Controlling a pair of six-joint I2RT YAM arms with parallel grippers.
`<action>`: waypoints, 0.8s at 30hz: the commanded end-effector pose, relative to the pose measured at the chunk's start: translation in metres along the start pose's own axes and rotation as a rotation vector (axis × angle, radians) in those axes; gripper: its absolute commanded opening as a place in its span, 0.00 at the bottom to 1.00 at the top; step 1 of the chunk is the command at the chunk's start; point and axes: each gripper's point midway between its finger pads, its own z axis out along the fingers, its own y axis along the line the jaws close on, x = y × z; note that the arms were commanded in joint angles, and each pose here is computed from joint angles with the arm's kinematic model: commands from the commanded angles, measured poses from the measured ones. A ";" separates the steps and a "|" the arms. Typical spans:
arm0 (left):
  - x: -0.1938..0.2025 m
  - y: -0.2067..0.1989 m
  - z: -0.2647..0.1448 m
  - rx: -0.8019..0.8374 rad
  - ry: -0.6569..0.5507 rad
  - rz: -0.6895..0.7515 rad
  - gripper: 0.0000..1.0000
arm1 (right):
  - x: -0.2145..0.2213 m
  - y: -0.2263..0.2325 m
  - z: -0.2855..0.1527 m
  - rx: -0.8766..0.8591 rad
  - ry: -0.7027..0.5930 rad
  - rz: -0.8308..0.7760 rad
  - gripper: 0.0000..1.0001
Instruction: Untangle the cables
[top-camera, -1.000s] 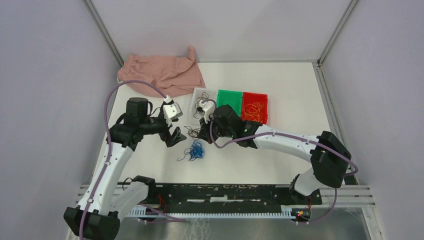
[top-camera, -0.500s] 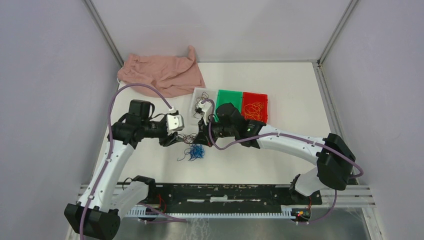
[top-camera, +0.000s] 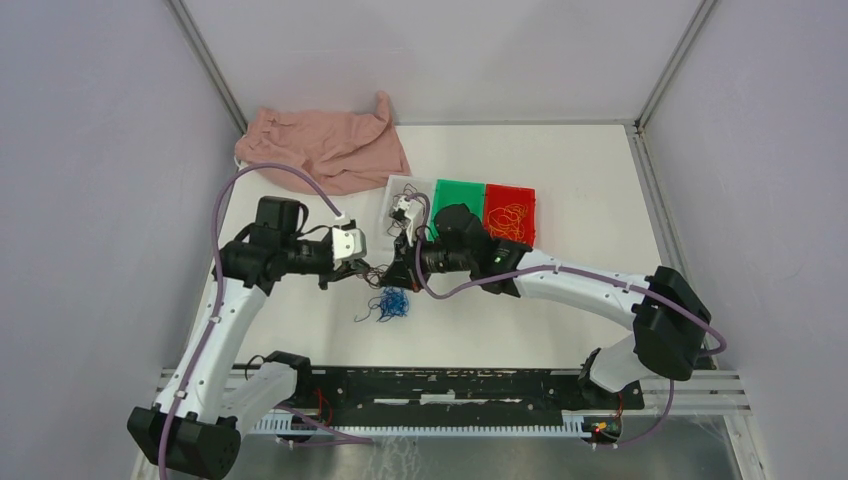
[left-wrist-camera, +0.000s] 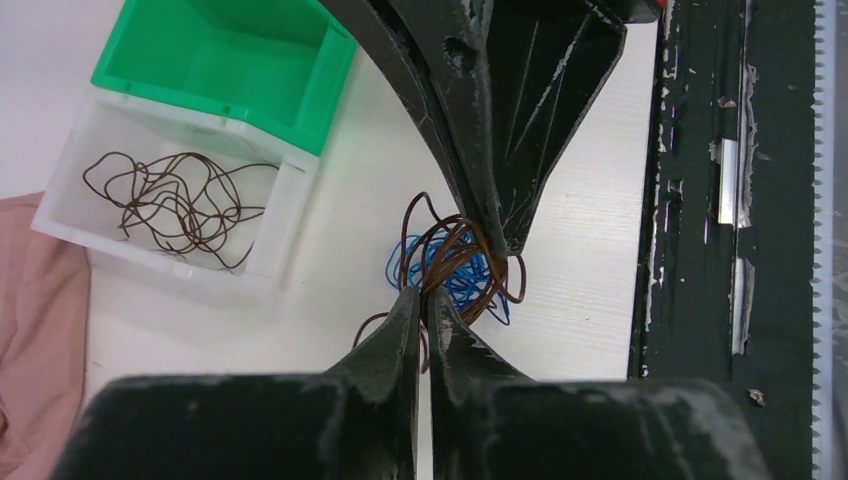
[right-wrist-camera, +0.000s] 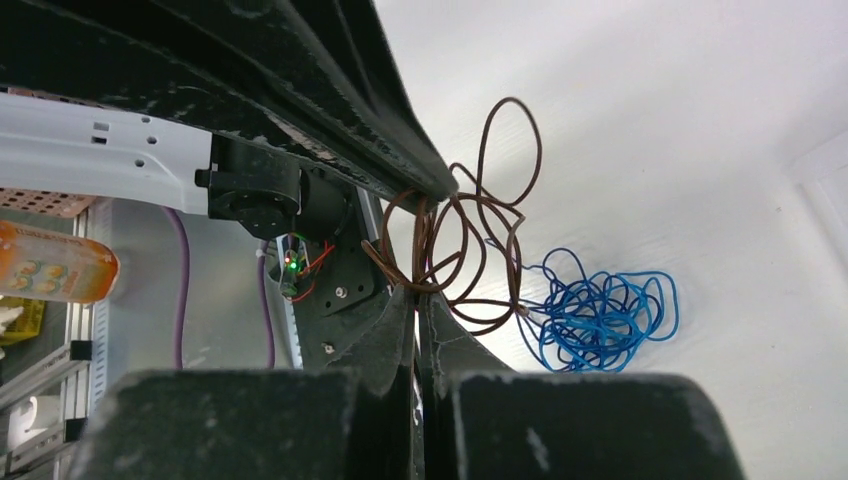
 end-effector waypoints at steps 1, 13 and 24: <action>-0.030 0.000 -0.008 -0.009 -0.083 0.052 0.04 | -0.032 0.001 -0.011 -0.018 -0.138 0.022 0.05; -0.064 0.031 -0.028 -0.249 -0.177 0.052 0.03 | -0.043 -0.051 -0.073 0.179 -0.279 0.109 0.31; -0.073 0.026 -0.022 -0.194 -0.222 -0.129 0.03 | -0.099 -0.007 -0.090 0.078 -0.451 -0.044 0.58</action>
